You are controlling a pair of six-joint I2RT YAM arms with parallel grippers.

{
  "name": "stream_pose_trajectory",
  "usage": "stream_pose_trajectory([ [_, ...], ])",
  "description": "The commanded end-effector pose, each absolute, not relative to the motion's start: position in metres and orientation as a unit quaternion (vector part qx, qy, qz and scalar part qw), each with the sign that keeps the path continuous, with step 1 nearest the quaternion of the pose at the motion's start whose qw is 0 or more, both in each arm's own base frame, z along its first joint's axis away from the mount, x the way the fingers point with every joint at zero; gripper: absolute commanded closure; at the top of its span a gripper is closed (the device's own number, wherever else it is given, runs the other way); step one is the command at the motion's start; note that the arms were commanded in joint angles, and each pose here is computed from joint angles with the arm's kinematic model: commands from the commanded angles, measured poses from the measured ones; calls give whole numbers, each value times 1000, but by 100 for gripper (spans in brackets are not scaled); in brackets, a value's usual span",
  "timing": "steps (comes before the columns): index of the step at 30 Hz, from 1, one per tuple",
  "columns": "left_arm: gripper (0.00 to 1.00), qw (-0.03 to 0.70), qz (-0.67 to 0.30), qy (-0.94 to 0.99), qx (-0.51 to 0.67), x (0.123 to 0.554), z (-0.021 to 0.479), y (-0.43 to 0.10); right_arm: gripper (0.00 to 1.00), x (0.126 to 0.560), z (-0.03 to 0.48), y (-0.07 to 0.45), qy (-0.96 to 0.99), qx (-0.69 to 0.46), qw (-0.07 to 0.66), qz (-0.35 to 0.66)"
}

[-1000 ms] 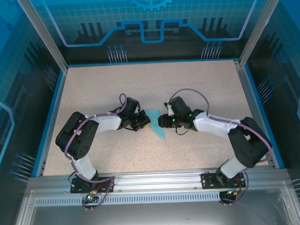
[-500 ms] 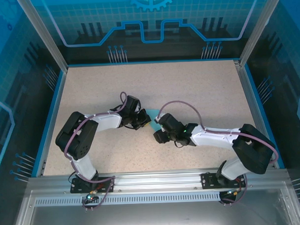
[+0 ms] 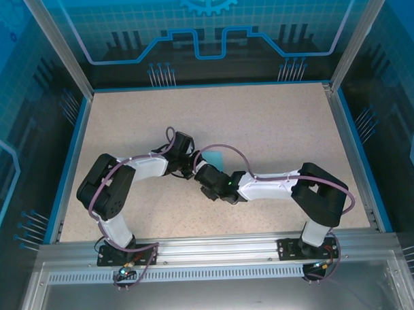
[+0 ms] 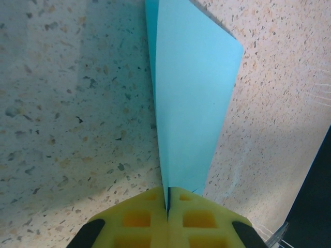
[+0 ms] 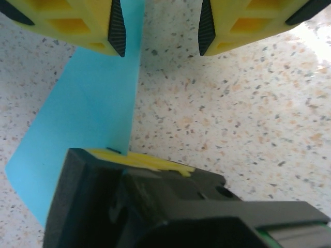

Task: Fold a paper plane with a square sheet of paper (pick it up from the middle)
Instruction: Fold the wing for the fifth time at the center of the table.

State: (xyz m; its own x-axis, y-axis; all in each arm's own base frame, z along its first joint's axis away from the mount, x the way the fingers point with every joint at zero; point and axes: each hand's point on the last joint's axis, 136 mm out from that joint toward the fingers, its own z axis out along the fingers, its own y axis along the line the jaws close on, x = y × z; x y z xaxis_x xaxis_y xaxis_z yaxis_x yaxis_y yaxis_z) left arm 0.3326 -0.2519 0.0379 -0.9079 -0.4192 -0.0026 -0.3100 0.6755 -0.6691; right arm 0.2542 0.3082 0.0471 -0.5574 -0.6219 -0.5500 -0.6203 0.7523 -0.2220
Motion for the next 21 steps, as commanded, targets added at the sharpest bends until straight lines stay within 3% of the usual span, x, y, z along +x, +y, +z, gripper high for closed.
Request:
stream_pose_trajectory([
  [1, 95, 80, -358, 912, -186, 336, 49, -253, 57, 258, 41, 300, 881, -347, 318, -39],
  [13, 95, 79, -362, 910, -186, 336, 51, -254, 61, 263, 30, 300, 888, -329, 319, -38],
  [21, 95, 79, -365, 909, -185, 337, 54, -255, 55, 249, 39, 285, 888, -305, 343, 15],
])
